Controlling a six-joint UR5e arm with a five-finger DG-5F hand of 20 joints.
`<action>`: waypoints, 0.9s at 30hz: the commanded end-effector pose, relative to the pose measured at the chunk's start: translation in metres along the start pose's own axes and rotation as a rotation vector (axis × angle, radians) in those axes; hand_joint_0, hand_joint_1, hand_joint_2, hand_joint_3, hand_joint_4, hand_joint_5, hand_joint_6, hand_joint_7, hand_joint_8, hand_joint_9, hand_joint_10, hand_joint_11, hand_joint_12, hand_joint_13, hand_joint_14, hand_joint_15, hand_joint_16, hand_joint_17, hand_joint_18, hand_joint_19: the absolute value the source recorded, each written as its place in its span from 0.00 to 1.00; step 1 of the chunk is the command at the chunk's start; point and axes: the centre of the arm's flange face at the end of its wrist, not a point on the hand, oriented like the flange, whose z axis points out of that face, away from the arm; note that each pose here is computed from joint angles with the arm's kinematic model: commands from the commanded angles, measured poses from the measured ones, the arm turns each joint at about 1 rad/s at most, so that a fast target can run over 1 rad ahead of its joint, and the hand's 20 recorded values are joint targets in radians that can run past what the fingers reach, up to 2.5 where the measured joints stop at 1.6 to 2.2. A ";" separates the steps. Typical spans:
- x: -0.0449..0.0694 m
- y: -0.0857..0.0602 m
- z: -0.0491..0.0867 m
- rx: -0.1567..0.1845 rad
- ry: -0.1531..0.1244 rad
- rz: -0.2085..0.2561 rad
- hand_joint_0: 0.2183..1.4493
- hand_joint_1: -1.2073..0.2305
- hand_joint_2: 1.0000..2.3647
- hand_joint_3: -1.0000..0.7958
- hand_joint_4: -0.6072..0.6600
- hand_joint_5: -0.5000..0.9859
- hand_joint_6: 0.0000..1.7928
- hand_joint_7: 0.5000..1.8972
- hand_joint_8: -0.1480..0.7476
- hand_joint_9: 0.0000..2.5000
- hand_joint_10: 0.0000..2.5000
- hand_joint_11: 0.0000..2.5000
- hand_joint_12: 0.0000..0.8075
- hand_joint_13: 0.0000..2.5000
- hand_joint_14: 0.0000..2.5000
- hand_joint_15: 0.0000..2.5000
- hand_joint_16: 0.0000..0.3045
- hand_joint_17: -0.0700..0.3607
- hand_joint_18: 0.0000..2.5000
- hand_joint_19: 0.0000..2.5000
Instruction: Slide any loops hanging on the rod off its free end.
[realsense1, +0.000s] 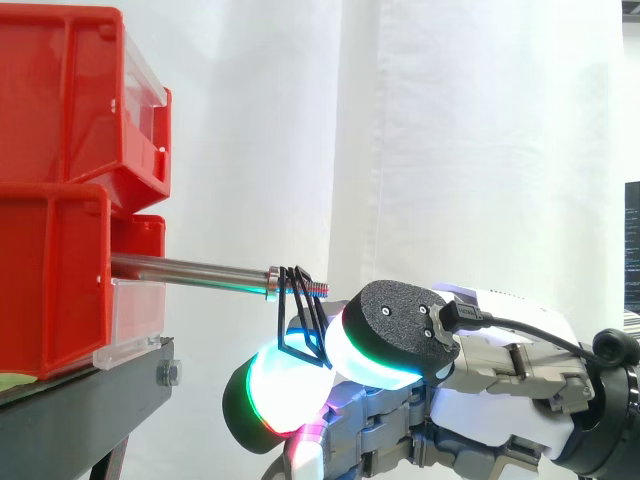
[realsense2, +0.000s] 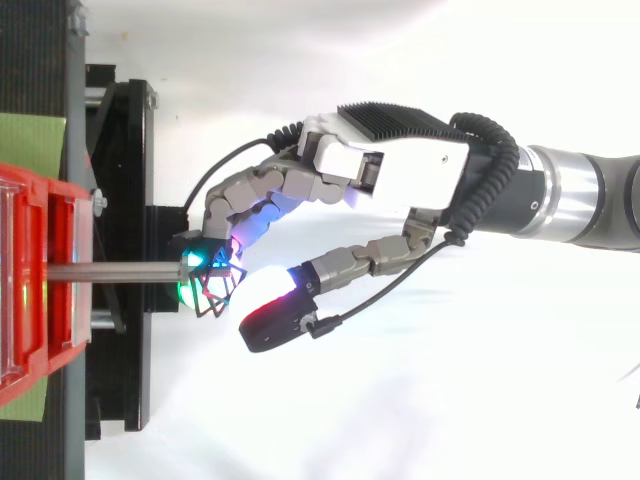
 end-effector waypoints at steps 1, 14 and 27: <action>-0.001 -0.001 0.000 0.001 -0.001 -0.001 0.31 0.40 0.01 0.46 0.58 0.19 0.50 0.31 0.53 0.36 0.00 0.24 0.44 0.35 0.00 0.15 0.17 0.43 0.32 0.29; -0.004 -0.003 -0.001 0.005 -0.004 -0.001 0.30 0.41 0.01 0.42 0.58 0.20 0.50 0.31 0.53 0.36 0.00 0.25 0.44 0.35 0.01 0.15 0.17 0.43 0.33 0.29; 0.005 -0.032 0.017 -0.003 0.005 0.071 0.30 0.45 0.01 0.45 0.55 0.21 0.50 0.35 0.56 0.37 0.00 0.25 0.47 0.36 0.00 0.15 0.18 0.45 0.34 0.29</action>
